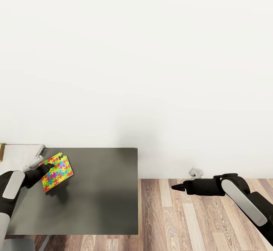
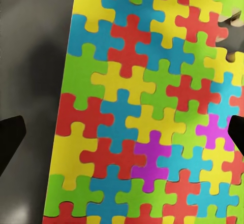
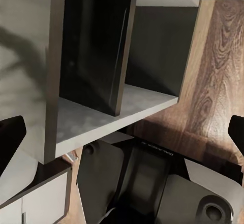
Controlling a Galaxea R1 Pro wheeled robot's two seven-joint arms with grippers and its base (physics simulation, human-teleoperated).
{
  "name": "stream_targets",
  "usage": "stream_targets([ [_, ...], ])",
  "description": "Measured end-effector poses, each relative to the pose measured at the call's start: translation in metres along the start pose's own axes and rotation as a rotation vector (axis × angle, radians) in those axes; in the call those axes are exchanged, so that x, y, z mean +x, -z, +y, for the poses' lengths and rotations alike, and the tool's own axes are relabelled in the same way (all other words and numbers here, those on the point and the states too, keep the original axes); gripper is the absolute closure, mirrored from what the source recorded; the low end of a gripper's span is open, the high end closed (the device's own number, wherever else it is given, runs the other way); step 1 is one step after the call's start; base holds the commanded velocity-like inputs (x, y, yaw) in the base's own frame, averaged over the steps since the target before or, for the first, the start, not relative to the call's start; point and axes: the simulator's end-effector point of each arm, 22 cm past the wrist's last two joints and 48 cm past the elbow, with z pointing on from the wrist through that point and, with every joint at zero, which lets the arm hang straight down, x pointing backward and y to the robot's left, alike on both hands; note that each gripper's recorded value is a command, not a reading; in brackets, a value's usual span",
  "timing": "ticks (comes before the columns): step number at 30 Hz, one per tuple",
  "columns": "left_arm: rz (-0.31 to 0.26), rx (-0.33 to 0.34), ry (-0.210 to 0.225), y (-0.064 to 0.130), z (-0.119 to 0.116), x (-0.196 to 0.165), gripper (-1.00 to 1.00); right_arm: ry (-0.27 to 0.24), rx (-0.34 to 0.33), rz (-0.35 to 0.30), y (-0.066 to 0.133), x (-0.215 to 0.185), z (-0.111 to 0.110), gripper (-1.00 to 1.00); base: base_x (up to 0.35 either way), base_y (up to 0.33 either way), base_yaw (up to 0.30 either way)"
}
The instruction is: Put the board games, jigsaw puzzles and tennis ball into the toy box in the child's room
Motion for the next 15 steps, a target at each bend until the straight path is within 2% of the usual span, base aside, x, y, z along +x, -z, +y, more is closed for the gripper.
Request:
stream_targets([
  [15, -0.008, -0.007, 0.009, -0.0027, 0.003, 0.0, -1.0, 0.001, -0.001, 0.001, 0.0001, 0.0001, 0.0004, -1.0, 0.0, 0.0, 0.0],
])
